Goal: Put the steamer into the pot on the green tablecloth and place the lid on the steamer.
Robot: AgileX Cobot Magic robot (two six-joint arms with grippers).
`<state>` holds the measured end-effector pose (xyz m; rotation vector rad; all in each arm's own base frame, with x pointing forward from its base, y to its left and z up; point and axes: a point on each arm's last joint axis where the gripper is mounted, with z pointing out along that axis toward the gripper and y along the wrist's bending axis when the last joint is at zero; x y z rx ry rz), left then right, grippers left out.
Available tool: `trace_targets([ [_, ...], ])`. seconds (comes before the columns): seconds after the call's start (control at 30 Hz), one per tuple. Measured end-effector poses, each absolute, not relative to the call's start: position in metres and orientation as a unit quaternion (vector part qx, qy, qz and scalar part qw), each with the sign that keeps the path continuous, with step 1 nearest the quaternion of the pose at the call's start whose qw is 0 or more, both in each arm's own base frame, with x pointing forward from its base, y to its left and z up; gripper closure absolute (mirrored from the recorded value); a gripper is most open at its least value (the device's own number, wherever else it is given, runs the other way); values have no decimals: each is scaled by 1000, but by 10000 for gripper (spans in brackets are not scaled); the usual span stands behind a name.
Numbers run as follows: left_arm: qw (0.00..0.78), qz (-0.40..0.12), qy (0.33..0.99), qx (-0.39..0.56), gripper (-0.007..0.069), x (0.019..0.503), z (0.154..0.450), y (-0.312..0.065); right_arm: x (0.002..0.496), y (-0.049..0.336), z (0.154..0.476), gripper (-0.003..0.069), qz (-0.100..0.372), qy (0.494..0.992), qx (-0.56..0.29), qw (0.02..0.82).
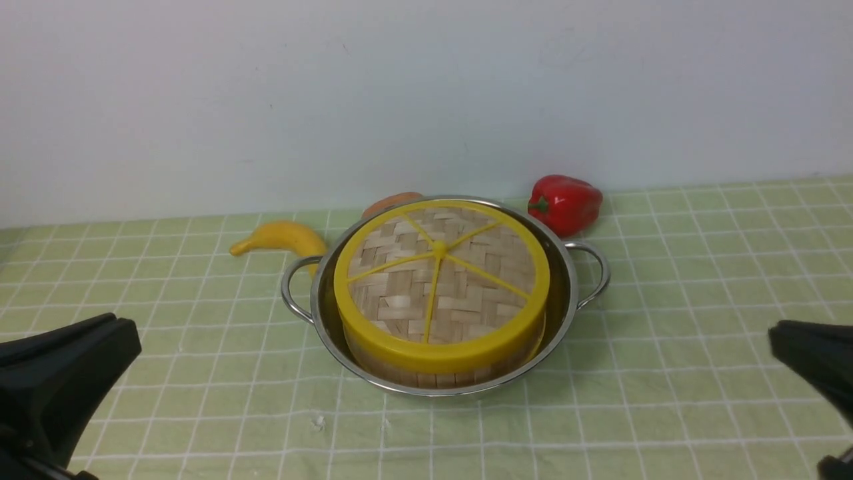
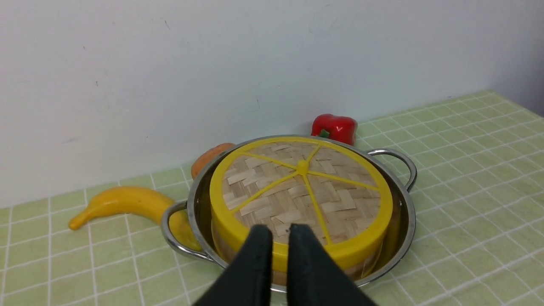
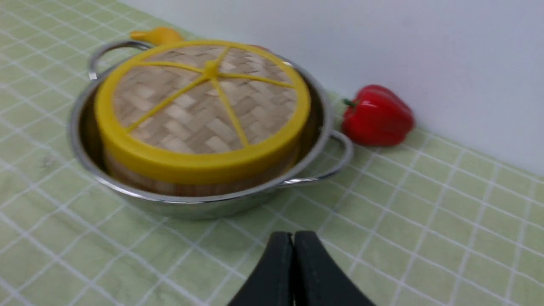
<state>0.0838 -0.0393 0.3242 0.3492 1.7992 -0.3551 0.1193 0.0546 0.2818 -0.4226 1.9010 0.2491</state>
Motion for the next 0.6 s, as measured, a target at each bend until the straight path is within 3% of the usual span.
trace_targets([
  [0.17, 595, -153, 775, 150, 561, 84, 324, -39, 100, 21, 252, 620, 69, 793, -72, 602],
  [0.3, 595, -153, 775, 150, 551, 84, 324, -39, 80, 6, 230, 604, 45, 752, -4, 657],
  [0.6, 595, -152, 774, 152, 540, 84, 324, -39, 58, -3, 206, 578, 23, 699, 55, 713],
])
